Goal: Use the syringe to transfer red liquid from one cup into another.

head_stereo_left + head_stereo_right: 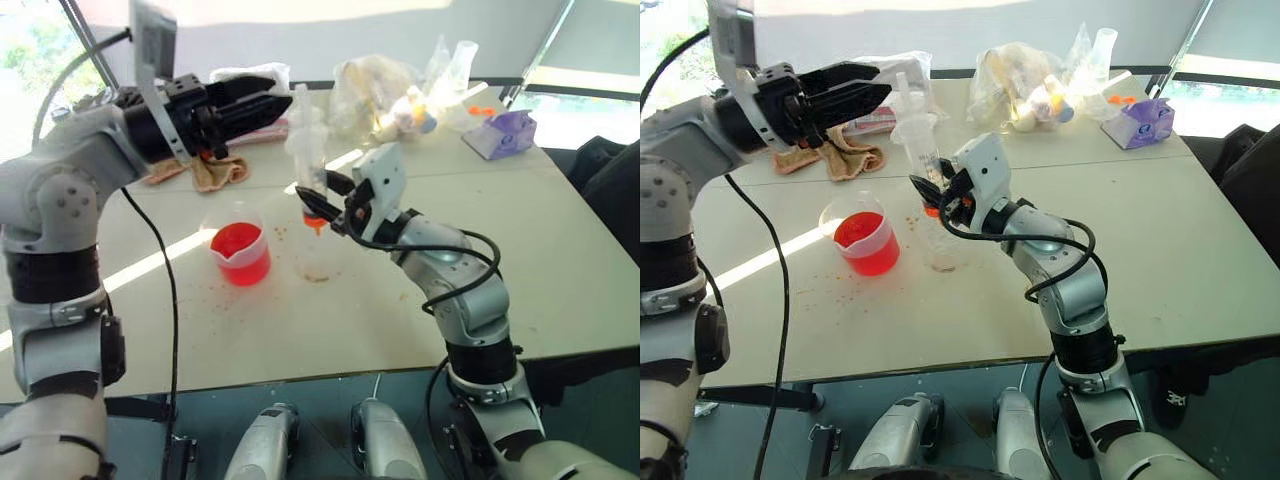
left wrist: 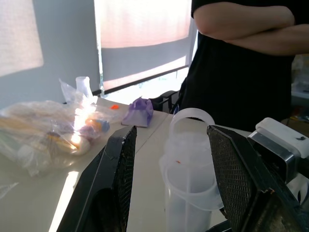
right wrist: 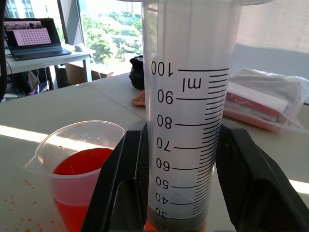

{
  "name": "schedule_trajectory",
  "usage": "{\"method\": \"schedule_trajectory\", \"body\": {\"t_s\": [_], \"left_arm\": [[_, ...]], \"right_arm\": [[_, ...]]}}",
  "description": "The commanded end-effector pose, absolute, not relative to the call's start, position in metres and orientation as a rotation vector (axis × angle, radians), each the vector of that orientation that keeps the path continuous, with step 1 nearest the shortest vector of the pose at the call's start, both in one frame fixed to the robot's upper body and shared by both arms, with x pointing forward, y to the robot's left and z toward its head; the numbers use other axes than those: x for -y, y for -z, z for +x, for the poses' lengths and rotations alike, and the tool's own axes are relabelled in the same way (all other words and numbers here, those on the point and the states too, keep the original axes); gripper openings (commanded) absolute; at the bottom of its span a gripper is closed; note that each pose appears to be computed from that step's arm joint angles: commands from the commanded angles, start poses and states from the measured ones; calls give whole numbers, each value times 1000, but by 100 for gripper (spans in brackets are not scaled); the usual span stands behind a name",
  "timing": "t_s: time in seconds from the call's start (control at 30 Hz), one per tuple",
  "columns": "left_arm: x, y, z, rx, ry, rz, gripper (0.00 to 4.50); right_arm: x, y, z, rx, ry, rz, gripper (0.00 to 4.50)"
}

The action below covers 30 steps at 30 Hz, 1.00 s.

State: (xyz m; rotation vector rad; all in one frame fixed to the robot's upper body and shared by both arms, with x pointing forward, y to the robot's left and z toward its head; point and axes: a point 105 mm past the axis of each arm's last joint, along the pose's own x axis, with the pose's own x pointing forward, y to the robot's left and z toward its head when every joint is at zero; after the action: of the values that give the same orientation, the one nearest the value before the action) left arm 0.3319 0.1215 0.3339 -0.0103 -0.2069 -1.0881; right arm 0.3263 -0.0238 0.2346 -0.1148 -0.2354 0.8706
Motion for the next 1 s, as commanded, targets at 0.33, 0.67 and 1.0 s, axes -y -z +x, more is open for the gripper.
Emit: {"method": "schedule_trajectory", "body": {"t_s": [0.33, 0.67, 1.0], "left_arm": [[-105, -333, 342, 240, 1149, -8, 244], [-84, -330, 327, 200, 1290, 26, 244], [-73, -312, 323, 155, 1323, 81, 2]], "right_arm": [[17, -248, 309, 288, -921, -109, 138], [22, -243, 314, 271, -903, -113, 138], [24, -245, 316, 278, -896, -120, 138]]}}
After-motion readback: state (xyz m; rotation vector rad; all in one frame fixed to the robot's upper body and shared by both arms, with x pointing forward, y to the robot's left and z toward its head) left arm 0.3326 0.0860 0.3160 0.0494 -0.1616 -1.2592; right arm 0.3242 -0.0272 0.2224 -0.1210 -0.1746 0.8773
